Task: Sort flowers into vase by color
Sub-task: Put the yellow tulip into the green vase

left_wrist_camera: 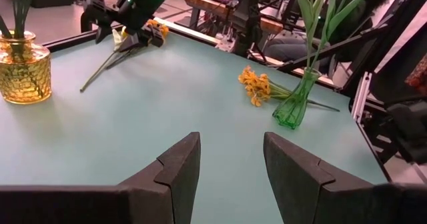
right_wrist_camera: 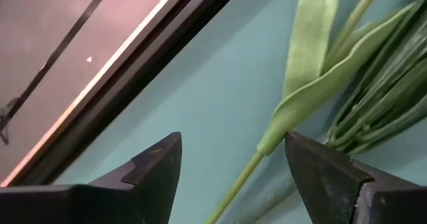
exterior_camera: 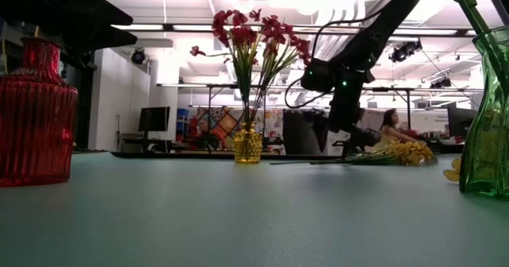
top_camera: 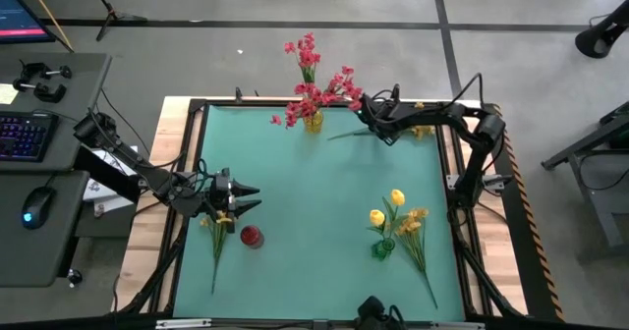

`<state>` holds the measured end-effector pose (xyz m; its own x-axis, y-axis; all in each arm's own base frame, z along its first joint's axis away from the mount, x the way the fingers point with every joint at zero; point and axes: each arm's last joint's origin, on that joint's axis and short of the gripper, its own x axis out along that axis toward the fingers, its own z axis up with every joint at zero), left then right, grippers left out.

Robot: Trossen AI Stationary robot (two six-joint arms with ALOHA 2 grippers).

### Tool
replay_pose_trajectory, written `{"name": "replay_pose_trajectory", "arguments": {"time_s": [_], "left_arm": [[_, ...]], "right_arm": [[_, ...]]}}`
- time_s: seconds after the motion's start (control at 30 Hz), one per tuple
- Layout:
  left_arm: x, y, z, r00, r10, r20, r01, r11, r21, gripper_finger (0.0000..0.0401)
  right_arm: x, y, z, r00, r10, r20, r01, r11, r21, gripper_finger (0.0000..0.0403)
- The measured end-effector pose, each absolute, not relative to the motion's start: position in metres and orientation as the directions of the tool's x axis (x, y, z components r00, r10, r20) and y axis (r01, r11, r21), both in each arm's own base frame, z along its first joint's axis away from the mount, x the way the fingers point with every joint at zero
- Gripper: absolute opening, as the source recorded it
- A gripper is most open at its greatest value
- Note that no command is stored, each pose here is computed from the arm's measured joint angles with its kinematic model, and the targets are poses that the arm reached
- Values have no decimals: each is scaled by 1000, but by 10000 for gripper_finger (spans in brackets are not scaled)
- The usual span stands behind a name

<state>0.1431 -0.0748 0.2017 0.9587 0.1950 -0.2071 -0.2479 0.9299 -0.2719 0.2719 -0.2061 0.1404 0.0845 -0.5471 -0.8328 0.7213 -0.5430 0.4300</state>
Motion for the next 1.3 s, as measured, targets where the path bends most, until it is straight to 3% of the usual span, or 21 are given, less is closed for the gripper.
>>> {"name": "replay_pose_trajectory", "arguments": {"time_s": [0.27,0.53,0.8,1.13,1.3], "left_arm": [[143,-75,202,959,195,-207,-247,930,-272,152],[143,-75,201,958,195,-210,-248,931,-269,152],[143,-75,201,958,195,-212,-249,931,-266,152],[143,-75,201,958,195,-212,-249,931,-266,152],[143,-75,201,957,194,-214,-248,932,-264,152]], "right_arm": [[269,-208,140,62,-551,-832,715,-557,423,257],[268,-209,140,67,-547,-835,807,-462,367,257],[269,-210,140,82,-548,-833,804,-457,380,257],[265,-210,139,36,-548,-835,744,-544,389,257],[263,-213,139,37,-544,-838,749,-540,384,257]]}}
